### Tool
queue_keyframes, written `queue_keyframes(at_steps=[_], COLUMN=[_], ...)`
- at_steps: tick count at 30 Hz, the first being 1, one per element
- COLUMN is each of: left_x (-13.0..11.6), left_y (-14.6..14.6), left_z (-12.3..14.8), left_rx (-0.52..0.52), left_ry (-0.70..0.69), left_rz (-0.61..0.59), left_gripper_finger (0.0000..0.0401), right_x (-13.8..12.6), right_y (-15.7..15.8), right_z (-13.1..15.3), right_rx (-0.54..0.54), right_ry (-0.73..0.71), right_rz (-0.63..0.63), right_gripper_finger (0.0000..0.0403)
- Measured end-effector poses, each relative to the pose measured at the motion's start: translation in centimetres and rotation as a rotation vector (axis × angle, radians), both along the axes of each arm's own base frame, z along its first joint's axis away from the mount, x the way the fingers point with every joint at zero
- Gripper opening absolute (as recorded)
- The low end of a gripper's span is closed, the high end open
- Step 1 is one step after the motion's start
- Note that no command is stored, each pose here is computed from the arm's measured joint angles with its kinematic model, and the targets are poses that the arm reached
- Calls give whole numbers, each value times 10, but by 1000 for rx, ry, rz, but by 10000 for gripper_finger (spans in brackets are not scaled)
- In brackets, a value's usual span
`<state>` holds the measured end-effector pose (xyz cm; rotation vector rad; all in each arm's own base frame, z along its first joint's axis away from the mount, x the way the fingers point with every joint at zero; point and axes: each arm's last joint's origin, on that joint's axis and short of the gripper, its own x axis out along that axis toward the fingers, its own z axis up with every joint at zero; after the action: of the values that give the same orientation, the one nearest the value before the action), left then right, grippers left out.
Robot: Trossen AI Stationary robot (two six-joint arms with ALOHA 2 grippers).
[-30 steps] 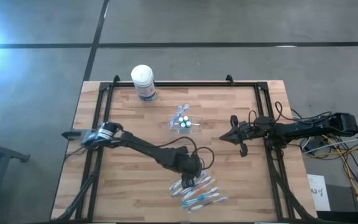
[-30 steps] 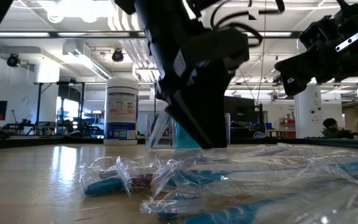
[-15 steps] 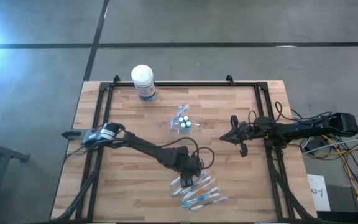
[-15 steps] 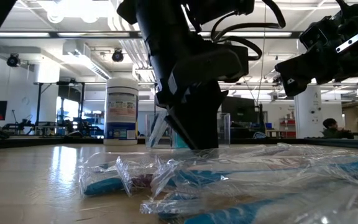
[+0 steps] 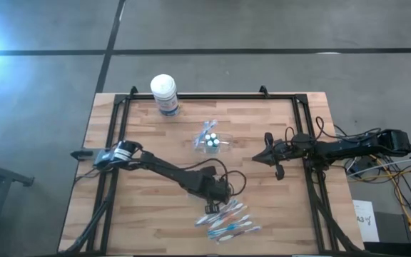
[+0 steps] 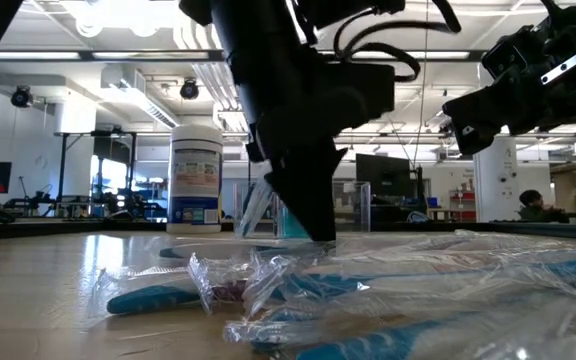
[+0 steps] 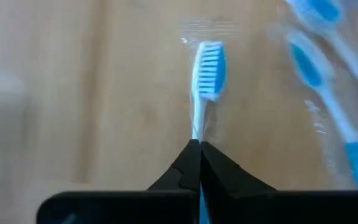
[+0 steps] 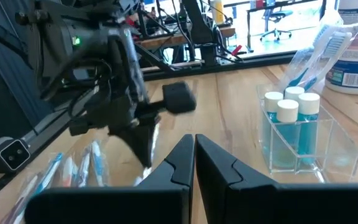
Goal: Pick & Place toothbrushing station
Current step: Put the blue toothbrush into the transparent organizer
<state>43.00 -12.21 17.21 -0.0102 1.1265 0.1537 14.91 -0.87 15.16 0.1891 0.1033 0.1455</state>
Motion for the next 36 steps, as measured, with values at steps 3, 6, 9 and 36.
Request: queue_keyframes(at_steps=[3, 6, 9, 36], left_x=[-6, -13, -22, -66], left_y=[4, 5, 3, 30], left_z=[21, 46, 67, 118], left_rx=[60, 111, 159, 164], left_ry=[-44, -110, -187, -859], left_rz=[5, 19, 13, 102], left_gripper_finger=[4, 3, 3, 0], right_x=[0, 0, 0, 38], right_y=[0, 0, 0, 34], right_z=[0, 1, 2, 33], right_rx=[0, -7, -21, -85], right_ry=[-1, -8, -27, -139], right_rz=[0, 0, -6, 9], right_gripper_finger=[13, 13, 13, 210])
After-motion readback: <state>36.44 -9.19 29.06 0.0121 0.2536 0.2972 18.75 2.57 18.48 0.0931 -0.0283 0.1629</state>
